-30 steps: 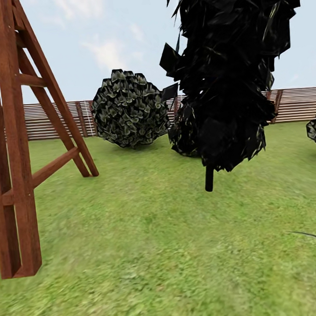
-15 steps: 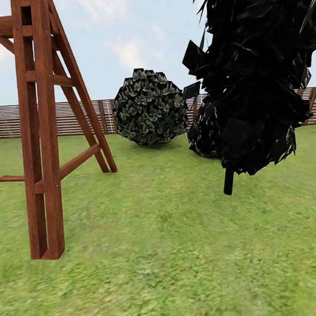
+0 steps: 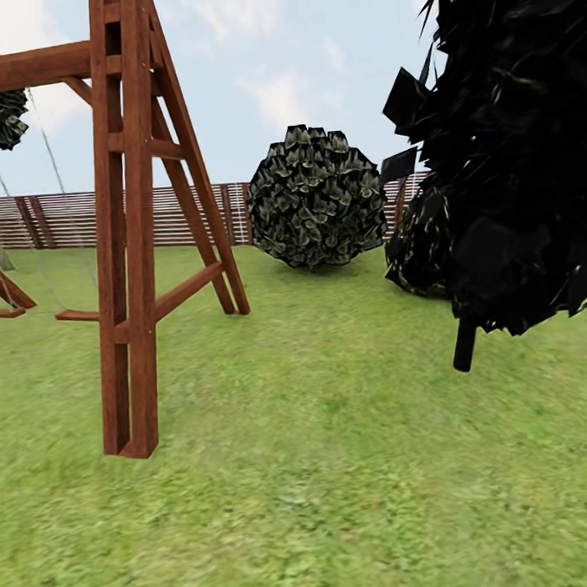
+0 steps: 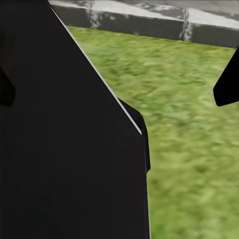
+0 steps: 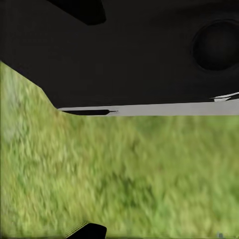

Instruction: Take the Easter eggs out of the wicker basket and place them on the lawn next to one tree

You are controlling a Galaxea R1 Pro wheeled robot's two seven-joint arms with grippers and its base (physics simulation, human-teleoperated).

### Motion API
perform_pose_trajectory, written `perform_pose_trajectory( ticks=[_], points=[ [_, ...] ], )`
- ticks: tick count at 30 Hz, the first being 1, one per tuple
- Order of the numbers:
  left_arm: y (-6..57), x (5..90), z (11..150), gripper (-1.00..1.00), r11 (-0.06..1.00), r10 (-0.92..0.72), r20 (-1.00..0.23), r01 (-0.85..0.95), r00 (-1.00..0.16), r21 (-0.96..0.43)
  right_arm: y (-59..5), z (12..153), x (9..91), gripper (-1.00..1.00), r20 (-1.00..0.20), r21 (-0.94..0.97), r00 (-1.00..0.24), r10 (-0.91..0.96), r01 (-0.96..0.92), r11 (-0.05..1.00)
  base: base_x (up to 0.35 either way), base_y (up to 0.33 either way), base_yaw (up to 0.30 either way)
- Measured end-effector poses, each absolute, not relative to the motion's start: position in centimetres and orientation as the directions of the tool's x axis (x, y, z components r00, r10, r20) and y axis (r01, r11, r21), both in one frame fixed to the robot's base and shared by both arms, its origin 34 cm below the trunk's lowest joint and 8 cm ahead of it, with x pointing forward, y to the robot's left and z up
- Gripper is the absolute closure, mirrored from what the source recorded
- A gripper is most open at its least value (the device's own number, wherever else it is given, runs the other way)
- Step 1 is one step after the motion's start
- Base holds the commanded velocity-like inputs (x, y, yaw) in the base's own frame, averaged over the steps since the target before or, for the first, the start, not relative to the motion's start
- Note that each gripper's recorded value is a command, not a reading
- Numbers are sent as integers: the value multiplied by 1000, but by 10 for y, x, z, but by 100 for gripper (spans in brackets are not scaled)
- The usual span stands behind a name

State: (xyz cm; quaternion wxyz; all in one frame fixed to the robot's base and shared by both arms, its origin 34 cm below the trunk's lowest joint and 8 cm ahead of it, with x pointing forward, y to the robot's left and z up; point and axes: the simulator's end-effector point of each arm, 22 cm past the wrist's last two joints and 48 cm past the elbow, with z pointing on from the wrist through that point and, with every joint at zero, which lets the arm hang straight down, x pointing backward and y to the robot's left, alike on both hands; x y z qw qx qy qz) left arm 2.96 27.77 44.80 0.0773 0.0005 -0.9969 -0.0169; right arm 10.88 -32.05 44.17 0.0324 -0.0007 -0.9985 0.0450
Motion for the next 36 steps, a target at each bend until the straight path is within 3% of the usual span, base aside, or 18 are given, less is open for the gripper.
perform_pose_trajectory(
  ticks=[36],
  points=[
    [278,30,448,-100,999,-4,154,1,-988,33,-320,442,109,-100,65,-90,-998,5,-1,996,0,0,266]
  ],
)
